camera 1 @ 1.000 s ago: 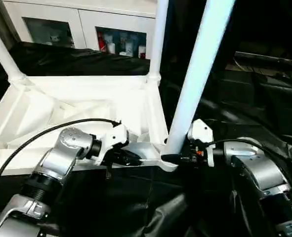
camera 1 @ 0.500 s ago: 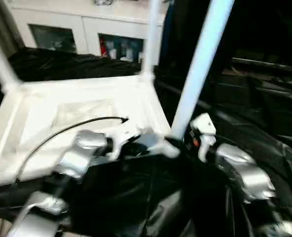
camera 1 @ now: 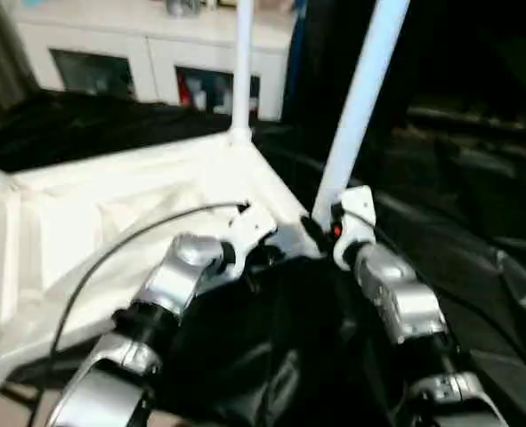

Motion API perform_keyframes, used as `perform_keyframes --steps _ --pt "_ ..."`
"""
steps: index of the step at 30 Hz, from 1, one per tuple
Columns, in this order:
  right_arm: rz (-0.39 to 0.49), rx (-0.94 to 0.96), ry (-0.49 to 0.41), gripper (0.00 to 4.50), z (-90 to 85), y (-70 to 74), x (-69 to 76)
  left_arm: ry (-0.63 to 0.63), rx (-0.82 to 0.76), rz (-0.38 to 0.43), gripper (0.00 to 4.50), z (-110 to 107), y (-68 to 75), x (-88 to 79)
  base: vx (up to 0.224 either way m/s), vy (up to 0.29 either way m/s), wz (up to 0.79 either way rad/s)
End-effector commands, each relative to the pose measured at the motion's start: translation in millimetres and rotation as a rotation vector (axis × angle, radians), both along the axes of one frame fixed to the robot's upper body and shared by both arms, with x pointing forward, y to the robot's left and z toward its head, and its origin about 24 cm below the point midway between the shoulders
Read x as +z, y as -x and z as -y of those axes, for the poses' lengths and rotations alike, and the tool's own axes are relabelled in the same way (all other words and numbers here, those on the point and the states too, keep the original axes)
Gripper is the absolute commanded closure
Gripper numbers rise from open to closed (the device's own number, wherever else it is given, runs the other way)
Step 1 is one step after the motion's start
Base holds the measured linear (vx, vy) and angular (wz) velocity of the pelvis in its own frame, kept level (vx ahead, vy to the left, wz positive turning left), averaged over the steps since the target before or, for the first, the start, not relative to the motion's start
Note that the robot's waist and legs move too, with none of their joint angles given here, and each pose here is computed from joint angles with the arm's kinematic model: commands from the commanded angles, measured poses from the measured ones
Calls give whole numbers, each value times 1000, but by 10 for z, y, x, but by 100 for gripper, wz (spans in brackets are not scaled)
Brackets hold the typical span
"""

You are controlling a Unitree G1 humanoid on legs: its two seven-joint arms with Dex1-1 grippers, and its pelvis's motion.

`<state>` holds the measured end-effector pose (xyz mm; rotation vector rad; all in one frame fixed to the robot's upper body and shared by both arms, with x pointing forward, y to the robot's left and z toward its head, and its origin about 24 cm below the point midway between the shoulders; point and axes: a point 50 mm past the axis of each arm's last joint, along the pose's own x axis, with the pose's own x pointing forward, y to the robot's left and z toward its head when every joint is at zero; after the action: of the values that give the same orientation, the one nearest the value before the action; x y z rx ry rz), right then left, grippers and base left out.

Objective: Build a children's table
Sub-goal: Rotate leg to tighten

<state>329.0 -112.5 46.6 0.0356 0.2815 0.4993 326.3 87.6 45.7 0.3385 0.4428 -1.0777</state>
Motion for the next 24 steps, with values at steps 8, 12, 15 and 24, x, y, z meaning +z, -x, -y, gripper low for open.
perform_keyframes --steps 8,12,15,24 --pt "-7 535 101 98 188 309 66 23 -289 -65 450 -154 164 51 6 -4 1" --pt "-27 676 157 98 332 411 119 1 -348 -91 450 -303 199 86 0 0 0" --pt "-29 718 170 98 360 442 135 15 -379 -99 450 -345 220 117 0 0 0" --pt "-23 741 182 123 316 429 121 26 -405 -100 450 -369 235 148 0 0 0"
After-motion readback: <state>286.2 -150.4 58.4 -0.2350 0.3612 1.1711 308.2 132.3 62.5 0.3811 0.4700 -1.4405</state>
